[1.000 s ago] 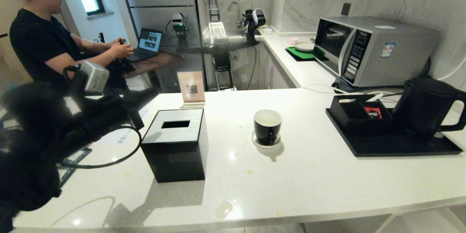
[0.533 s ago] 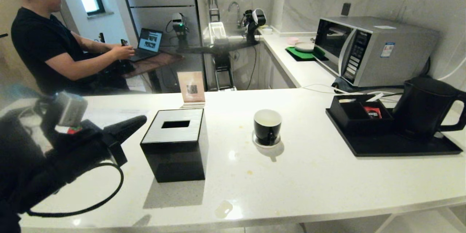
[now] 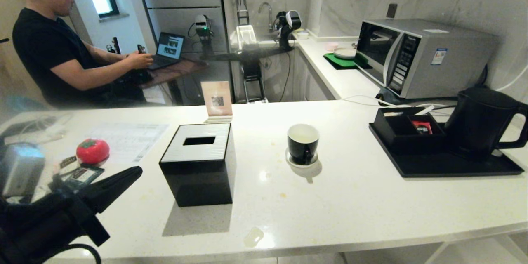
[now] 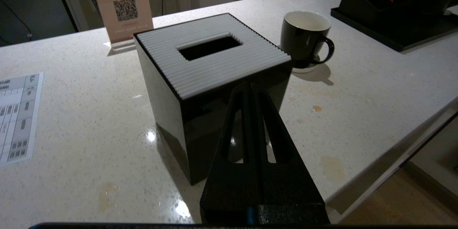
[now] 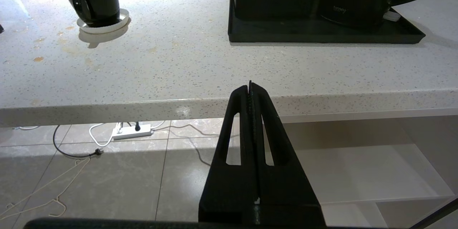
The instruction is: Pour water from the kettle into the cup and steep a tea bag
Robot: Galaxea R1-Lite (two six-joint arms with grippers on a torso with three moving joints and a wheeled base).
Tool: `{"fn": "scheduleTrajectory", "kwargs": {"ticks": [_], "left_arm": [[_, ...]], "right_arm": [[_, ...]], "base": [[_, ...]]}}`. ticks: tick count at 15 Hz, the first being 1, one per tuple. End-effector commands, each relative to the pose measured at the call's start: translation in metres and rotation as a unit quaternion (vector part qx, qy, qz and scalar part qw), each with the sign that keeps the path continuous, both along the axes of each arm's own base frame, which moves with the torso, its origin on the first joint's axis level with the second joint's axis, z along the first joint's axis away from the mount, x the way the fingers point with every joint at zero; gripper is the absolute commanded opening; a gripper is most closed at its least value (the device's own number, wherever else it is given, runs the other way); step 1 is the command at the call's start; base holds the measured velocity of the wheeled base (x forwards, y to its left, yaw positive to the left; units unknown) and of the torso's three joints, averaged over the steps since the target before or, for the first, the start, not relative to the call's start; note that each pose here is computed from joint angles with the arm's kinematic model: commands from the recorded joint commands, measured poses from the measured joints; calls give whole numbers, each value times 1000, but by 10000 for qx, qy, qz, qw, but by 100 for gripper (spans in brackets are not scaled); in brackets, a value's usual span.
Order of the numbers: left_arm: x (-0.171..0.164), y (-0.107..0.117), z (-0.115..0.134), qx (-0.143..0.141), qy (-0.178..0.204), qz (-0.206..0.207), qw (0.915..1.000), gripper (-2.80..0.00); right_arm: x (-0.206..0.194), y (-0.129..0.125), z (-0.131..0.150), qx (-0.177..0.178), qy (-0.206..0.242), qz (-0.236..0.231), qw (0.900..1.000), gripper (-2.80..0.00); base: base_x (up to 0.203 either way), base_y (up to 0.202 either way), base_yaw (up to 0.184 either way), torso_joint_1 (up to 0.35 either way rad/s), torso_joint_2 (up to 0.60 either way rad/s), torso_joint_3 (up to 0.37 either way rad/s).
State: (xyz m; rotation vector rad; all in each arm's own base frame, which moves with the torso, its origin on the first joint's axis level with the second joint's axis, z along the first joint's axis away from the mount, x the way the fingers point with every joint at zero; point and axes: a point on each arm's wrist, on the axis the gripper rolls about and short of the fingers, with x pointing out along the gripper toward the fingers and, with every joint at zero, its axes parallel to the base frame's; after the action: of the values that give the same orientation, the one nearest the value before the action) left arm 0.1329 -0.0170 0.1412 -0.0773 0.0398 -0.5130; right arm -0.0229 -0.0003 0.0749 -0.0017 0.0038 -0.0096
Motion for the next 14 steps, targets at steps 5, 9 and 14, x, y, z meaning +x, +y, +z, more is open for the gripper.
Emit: {"fn": "scheduleTrajectory", "kwargs": {"ticks": [5,9,14], "left_arm": [[-59,5,3,-50,-97,493,9987,-280],[-91,9,-10,-30,42,938,9956,-280],[-130,14,-31,-8,68,1617,9868,-280]], "right_arm": [[0,0,0,1,4,2,10000,-280],[0,0,0,1,4,2,10000,-280],[0,0,0,1,4,2,10000,-280]], "base": [[0,0,0,0,0,0],[0,0,0,0,0,0],[0,0,0,0,0,0]]}}
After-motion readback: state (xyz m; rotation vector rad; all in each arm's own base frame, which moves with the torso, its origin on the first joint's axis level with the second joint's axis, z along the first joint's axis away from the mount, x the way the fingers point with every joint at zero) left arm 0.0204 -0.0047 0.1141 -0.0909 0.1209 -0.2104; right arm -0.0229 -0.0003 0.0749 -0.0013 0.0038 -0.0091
